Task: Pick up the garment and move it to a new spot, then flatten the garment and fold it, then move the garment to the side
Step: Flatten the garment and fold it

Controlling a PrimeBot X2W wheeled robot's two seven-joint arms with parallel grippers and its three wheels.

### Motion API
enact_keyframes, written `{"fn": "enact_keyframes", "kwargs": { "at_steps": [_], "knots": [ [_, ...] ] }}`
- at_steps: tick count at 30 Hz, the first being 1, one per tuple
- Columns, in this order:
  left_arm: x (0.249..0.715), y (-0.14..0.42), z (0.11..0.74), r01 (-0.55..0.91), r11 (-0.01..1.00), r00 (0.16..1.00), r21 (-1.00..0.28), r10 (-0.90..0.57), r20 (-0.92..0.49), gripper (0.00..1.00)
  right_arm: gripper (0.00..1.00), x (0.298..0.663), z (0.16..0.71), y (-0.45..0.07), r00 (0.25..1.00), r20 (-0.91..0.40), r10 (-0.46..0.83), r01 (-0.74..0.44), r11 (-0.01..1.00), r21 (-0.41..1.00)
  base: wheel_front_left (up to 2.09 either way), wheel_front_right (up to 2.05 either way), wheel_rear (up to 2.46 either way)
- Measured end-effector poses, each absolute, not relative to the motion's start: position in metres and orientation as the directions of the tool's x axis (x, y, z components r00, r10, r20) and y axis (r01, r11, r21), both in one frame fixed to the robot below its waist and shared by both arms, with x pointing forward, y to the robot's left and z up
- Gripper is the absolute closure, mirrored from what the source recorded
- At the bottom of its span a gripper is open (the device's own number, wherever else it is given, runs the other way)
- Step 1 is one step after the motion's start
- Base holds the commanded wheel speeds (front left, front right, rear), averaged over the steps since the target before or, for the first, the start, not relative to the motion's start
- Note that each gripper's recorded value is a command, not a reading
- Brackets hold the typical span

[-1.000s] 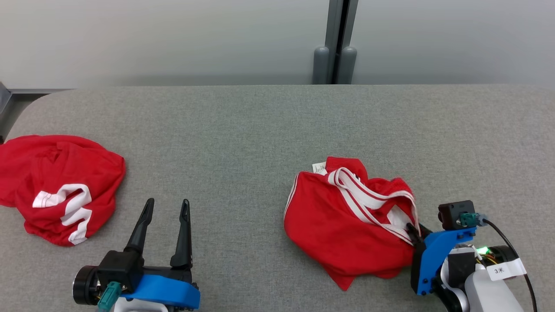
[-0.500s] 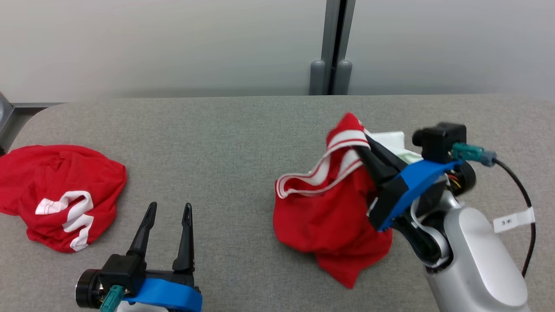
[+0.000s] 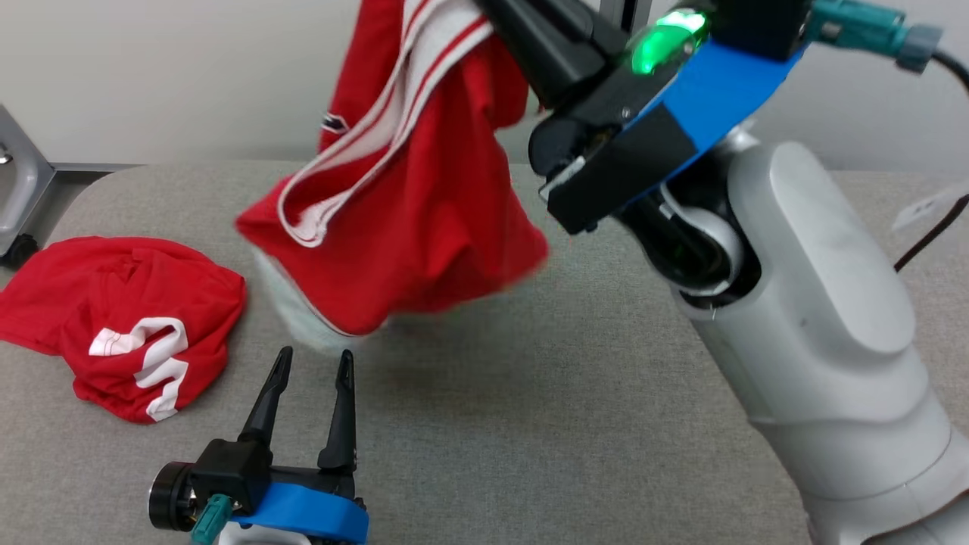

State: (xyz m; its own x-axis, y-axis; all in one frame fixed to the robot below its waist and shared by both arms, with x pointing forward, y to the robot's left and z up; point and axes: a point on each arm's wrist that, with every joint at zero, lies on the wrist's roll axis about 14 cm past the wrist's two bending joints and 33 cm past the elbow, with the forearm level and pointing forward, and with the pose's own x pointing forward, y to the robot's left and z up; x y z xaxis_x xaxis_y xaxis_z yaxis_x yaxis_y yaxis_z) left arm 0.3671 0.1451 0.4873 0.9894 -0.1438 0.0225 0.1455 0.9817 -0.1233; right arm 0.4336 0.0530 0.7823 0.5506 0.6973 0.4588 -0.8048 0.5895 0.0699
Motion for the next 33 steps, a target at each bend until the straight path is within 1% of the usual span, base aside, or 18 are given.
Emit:
{"fn": "enact_keyframes", "kwargs": {
  "at_steps": [2, 3, 5, 7, 11, 13, 15, 20, 25, 26, 27, 30, 33],
  "knots": [
    [0.367, 0.147, 0.487, 0.140, 0.982, 0.990, -0.124, -0.139, 0.022, 0.00, 1.00, 0.437, 0.796, 0.053, 0.540, 0.485, 0.688, -0.805, 0.591, 0.059, 0.00, 0.00, 0.00],
    [0.366, 0.147, 0.487, 0.138, 0.983, 0.990, -0.124, -0.136, 0.021, 0.00, 1.00, 0.442, 0.797, 0.050, 0.550, 0.488, 0.678, -0.798, 0.600, 0.066, 0.00, 0.00, 0.00],
    [0.367, 0.148, 0.487, 0.134, 0.983, 0.991, -0.126, -0.132, 0.020, 0.00, 1.00, 0.456, 0.791, 0.042, 0.591, 0.473, 0.654, -0.767, 0.637, 0.078, 0.00, 0.00, 0.00],
    [0.368, 0.149, 0.486, 0.131, 0.983, 0.991, -0.127, -0.130, 0.017, 0.00, 1.00, 0.473, 0.777, 0.027, 0.648, 0.442, 0.620, -0.723, 0.684, 0.100, 0.00, 0.00, 0.00],
    [0.371, 0.149, 0.481, 0.131, 0.983, 0.991, -0.128, -0.131, 0.006, 0.00, 1.00, 0.517, 0.709, -0.025, 0.807, 0.292, 0.513, -0.568, 0.810, 0.148, 0.00, 0.00, 0.00],
    [0.375, 0.147, 0.481, 0.138, 0.982, 0.990, -0.127, -0.138, 0.007, 0.00, 1.00, 0.534, 0.673, -0.050, 0.866, 0.212, 0.453, -0.491, 0.852, 0.182, 0.00, 0.00, 0.00],
    [0.380, 0.146, 0.481, 0.141, 0.982, 0.990, -0.127, -0.141, 0.007, 0.00, 1.00, 0.547, 0.638, -0.073, 0.908, 0.133, 0.397, -0.416, 0.892, 0.179, 0.00, 0.00, 0.00],
    [0.387, 0.148, 0.477, 0.136, 0.982, 0.990, -0.129, -0.138, -0.002, 0.00, 1.00, 0.569, 0.575, -0.116, 0.958, 0.009, 0.287, -0.285, 0.948, 0.138, 0.00, 0.00, 0.00],
    [0.390, 0.157, 0.471, 0.111, 0.986, 0.993, -0.120, -0.115, -0.020, 0.00, 1.00, 0.584, 0.534, -0.130, 0.970, -0.056, 0.236, -0.228, 0.966, 0.121, 0.00, 0.00, 0.00],
    [0.391, 0.159, 0.470, 0.107, 0.987, 0.994, -0.120, -0.111, -0.024, 0.00, 0.92, 0.587, 0.531, -0.132, 0.973, -0.052, 0.227, -0.219, 0.968, 0.121, 0.00, 0.00, 0.00],
    [0.391, 0.161, 0.470, 0.102, 0.988, 0.994, -0.118, -0.106, -0.026, 0.00, 0.00, 0.590, 0.527, -0.135, 0.974, -0.060, 0.217, -0.208, 0.970, 0.125, 0.00, 0.00, 0.00],
    [0.391, 0.164, 0.468, 0.093, 0.990, 0.995, -0.110, -0.097, -0.031, 0.00, 0.00, 0.590, 0.508, -0.134, 0.972, -0.122, 0.202, -0.177, 0.966, 0.188, 0.00, 0.00, 0.00],
    [0.391, 0.163, 0.472, 0.095, 0.989, 0.995, -0.110, -0.097, -0.020, 0.00, 0.00, 0.579, 0.500, -0.112, 0.948, -0.183, 0.260, -0.218, 0.951, 0.219, 0.00, 0.00, 0.00]
  ]
}}
